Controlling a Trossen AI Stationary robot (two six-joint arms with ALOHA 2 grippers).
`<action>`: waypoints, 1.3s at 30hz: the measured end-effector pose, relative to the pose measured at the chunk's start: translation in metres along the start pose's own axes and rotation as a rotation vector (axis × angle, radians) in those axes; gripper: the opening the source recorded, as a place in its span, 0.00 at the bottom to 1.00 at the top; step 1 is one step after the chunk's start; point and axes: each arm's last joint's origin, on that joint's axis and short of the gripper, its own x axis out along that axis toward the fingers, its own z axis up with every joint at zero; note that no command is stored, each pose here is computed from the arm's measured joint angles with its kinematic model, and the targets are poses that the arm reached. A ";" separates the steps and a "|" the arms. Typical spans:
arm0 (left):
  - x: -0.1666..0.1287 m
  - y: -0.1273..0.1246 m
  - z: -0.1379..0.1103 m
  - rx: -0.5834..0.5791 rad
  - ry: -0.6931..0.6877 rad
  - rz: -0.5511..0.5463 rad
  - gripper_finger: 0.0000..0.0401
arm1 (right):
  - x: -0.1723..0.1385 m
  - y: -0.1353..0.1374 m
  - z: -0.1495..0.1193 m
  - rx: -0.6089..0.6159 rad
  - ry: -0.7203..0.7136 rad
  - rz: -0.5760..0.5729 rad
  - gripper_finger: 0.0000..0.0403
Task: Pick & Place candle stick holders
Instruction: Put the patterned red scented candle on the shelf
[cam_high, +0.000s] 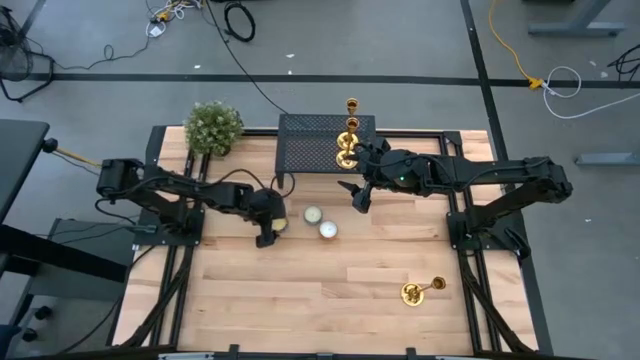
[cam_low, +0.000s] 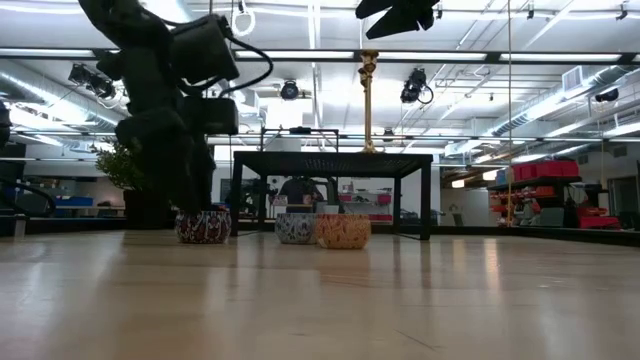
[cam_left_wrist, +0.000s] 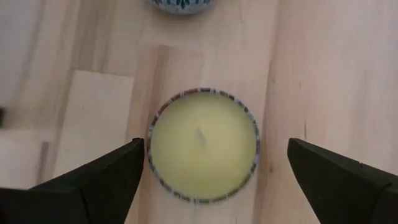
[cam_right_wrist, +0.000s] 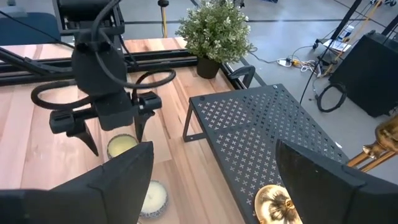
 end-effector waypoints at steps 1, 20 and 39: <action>0.002 0.000 0.000 0.004 0.000 0.002 0.99 | 0.000 0.000 0.000 0.000 0.000 0.000 0.84; 0.013 0.001 -0.001 0.005 0.026 0.025 0.91 | 0.000 -0.001 -0.002 -0.010 0.021 -0.027 0.84; 0.013 0.000 0.000 -0.055 0.014 0.014 0.77 | 0.000 -0.001 -0.002 -0.010 0.023 -0.027 0.84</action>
